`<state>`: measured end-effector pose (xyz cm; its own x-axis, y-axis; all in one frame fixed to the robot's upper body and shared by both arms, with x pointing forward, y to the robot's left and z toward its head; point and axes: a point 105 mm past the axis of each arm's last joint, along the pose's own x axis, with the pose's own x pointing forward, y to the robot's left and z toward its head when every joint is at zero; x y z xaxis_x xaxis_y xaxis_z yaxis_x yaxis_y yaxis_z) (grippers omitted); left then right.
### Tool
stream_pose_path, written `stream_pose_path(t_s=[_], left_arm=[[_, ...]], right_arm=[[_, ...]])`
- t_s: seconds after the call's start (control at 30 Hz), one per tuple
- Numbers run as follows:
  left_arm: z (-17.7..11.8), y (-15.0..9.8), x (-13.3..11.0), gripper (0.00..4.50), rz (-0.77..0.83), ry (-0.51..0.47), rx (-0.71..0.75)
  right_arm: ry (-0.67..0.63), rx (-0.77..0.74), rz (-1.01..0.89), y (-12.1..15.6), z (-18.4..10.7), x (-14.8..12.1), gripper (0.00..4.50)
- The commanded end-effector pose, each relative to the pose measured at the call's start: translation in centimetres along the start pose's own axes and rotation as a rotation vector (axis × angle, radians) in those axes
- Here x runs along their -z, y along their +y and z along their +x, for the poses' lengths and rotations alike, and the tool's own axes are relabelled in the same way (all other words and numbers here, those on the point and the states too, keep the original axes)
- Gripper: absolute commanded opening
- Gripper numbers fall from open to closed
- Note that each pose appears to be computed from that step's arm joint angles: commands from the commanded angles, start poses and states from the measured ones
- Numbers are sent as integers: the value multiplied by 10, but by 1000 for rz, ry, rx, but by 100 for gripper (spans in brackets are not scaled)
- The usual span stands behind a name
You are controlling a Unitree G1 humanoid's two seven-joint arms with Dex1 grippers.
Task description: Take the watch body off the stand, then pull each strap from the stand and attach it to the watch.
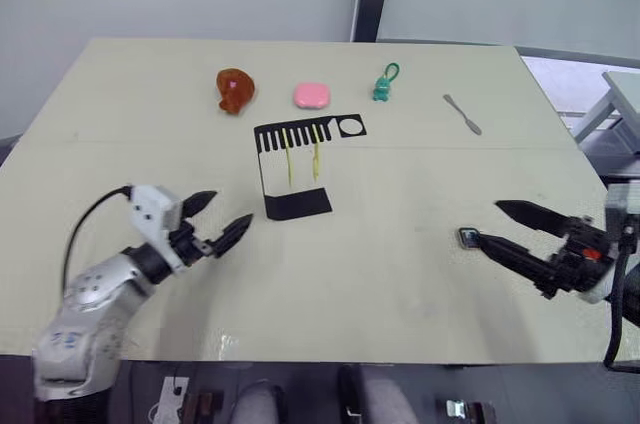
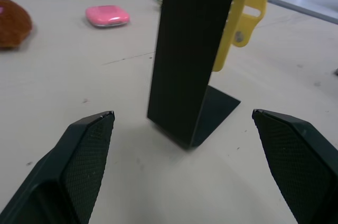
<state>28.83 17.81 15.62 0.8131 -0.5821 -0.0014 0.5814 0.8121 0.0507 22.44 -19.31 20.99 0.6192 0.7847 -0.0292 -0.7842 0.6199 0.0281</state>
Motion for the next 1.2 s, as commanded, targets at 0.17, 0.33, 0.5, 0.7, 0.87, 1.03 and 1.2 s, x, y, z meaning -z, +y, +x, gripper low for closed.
stream_pose_path(t_s=[0.17, 0.33, 0.5, 0.7, 0.87, 1.03, 1.2], left_arm=[[28, 3, -9, 450, 79, -37, -62], [47, 7, -9, 450, 67, -62, -130], [57, 0, -4, 426, 54, -76, -157], [64, -1, -8, 376, 65, -79, -168], [65, 5, -10, 376, 74, -88, -203], [67, 2, -6, 292, 77, -77, -201], [68, 0, -5, 292, 76, -87, -211]], right_arm=[[-79, -206, -88, 36, 44, -32, 448], [-69, -284, -102, 45, 58, -31, 448], [-52, -261, -119, 40, 72, -18, 450], [-50, -248, -127, 38, 76, -14, 450], [-49, -234, -132, 35, 77, -12, 450], [-53, -232, -137, 36, 79, -11, 450], [-62, -233, -133, 39, 82, -11, 450]])
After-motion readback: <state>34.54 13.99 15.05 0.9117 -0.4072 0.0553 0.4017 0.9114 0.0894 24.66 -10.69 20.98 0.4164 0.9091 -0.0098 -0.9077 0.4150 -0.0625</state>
